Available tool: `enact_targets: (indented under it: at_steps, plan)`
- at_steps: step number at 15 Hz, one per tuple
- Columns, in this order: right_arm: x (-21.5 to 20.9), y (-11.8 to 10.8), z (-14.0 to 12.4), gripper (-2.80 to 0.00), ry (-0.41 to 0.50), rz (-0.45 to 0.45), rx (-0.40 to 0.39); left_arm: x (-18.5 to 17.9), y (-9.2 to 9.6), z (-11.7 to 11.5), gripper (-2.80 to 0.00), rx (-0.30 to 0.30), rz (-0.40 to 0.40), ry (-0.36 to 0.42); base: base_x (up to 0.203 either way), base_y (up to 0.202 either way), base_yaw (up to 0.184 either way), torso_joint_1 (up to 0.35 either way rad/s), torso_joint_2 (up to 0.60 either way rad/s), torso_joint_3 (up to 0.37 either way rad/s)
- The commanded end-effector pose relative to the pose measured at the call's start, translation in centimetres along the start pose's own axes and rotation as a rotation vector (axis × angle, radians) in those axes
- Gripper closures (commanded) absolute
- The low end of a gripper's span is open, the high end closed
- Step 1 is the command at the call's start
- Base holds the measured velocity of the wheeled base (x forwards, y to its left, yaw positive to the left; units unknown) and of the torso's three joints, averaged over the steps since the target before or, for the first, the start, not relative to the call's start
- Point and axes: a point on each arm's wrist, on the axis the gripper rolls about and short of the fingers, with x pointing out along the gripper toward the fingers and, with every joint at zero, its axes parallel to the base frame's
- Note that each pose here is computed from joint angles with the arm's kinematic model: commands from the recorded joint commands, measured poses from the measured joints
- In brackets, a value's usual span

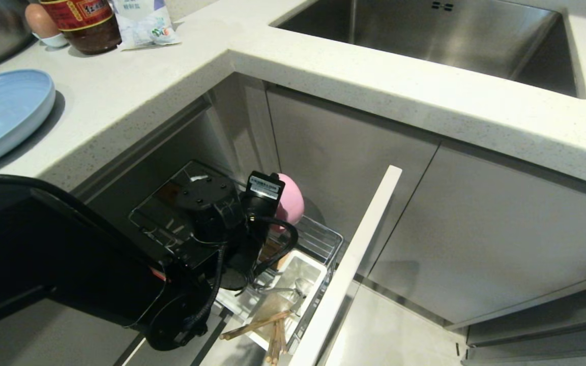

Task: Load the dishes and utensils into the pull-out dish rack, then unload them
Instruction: Pick up the bowl and place it in the cupboard

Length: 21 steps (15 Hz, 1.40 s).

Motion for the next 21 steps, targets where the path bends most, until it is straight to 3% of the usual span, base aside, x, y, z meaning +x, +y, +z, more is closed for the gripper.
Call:
enact_targets:
  at_steps: [1, 13, 21]
  plan:
    - [0.0, 0.0, 0.0, 0.0, -0.005, 0.001, 0.001, 0.3, 0.6, -0.4, 0.0, -0.014, -0.006, -0.002, 0.0, 0.0, 0.0, 0.0, 0.0, 0.0]
    - [0.0, 0.0, 0.0, 0.0, -0.003, 0.001, 0.001, 1.5, 2.2, 0.2, 0.0, -0.125, -0.019, 0.007, 0.0, 0.0, 0.0, 0.0, 0.0, 0.0]
    - [0.0, 0.0, 0.0, 0.0, -0.003, 0.0, 0.001, 1.7, 2.8, -0.2, 0.0, -0.122, -0.002, 0.017, 0.0, 0.0, 0.0, 0.0, 0.0, 0.0]
